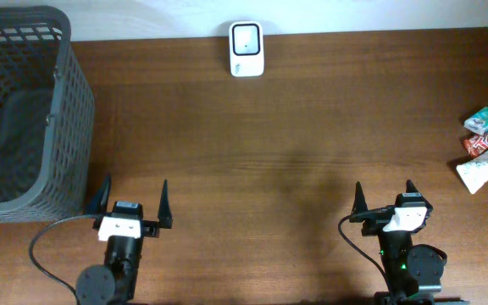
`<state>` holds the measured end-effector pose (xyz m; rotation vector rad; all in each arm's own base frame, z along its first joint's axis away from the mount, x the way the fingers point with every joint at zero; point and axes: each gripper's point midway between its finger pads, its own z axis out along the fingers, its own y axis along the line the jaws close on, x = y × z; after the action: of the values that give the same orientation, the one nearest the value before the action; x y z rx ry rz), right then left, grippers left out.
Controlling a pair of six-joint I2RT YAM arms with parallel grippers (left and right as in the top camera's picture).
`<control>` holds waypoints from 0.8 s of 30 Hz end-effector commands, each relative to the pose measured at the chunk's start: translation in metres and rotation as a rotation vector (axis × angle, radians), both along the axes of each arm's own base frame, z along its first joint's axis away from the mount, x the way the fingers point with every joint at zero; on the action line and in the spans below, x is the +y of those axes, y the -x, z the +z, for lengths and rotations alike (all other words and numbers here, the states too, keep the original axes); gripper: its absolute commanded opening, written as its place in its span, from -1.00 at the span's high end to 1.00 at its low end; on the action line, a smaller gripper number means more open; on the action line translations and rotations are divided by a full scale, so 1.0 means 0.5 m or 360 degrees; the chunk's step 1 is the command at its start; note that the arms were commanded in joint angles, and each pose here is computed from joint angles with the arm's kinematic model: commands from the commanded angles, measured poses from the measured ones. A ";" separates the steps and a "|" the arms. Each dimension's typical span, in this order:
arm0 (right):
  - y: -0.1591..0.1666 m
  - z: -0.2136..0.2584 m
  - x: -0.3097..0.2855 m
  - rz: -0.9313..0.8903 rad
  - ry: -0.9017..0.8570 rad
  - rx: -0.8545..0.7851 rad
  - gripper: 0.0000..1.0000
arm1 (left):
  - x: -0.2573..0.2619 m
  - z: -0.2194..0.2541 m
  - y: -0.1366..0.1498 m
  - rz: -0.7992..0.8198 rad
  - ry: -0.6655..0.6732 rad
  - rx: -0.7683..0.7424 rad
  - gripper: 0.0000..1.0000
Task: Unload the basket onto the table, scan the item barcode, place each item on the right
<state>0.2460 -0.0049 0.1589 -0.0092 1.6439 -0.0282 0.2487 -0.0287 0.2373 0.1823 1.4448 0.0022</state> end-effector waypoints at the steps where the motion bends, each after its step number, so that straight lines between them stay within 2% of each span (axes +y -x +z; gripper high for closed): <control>1: 0.000 -0.006 -0.005 -0.0021 -0.0012 0.0007 -0.97 | 0.007 -0.017 0.008 0.0010 0.0067 -0.0082 -0.99; 5: 0.000 -0.006 -0.005 -0.0021 -0.0012 0.0007 -0.97 | 0.033 -0.042 0.006 0.0090 0.0228 -0.0056 -0.99; 11: 0.000 -0.006 -0.005 -0.0021 -0.0012 0.0007 -0.97 | 0.063 -0.063 0.008 0.0187 0.0343 0.0003 -0.98; 17: 0.000 -0.006 -0.005 -0.0021 -0.0012 0.0007 -0.97 | 0.066 -0.163 0.006 0.0230 0.0319 0.0327 -0.98; 24: 0.000 -0.006 -0.005 -0.0021 -0.0012 0.0007 -0.97 | 0.065 -0.163 0.006 0.0231 0.0171 0.0320 -0.98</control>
<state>0.2460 -0.0048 0.1589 -0.0101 1.6439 -0.0285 0.2462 0.0015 0.1570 -0.0481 1.6497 -0.0263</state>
